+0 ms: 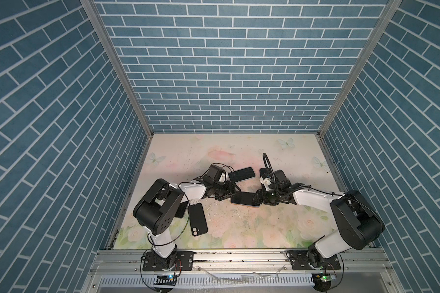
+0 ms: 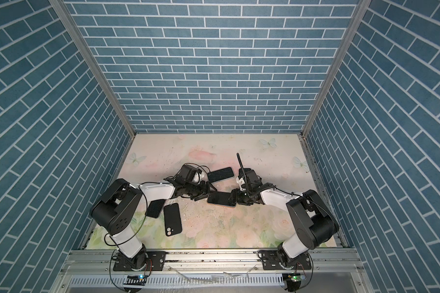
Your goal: Put the phone into the phone case
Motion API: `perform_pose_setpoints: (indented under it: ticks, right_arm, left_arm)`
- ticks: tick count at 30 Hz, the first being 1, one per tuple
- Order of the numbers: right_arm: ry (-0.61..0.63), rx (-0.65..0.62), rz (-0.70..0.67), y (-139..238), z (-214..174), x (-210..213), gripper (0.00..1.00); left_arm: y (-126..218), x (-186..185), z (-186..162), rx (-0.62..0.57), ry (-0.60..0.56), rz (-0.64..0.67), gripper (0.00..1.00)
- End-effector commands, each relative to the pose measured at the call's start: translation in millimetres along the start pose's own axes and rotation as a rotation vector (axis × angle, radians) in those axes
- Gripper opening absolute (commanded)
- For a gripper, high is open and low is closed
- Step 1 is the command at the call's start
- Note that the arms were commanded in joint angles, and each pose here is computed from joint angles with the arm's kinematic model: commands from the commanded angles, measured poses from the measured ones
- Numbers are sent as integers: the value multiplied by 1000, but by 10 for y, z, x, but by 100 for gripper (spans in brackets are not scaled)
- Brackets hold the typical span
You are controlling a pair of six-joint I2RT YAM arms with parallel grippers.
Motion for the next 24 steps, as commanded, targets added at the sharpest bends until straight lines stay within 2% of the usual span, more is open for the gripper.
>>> perform_pose_setpoints:
  ticks: [1,13,24]
  right_arm:
    - [7,-34,70,44,64,129,59]
    - [-42,-10,72,-81,10,42,59]
    - [-45,-137,354,-23,191,205,58]
  left_arm:
    - [-29,157,-98,30,12,60,74]
    - [-34,145,-115,40,12,42,74]
    - [-78,180,-169,58,30,13,73]
Point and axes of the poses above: each gripper's point midway between its finger pads, its own y axis back along the fingers, its own x axis along the line the jaws close on, z = x × y, the point moved 5 cm from there along y, back along the fingers, and after that the axes turned 7 degrees about y, right-handed, at the moved point
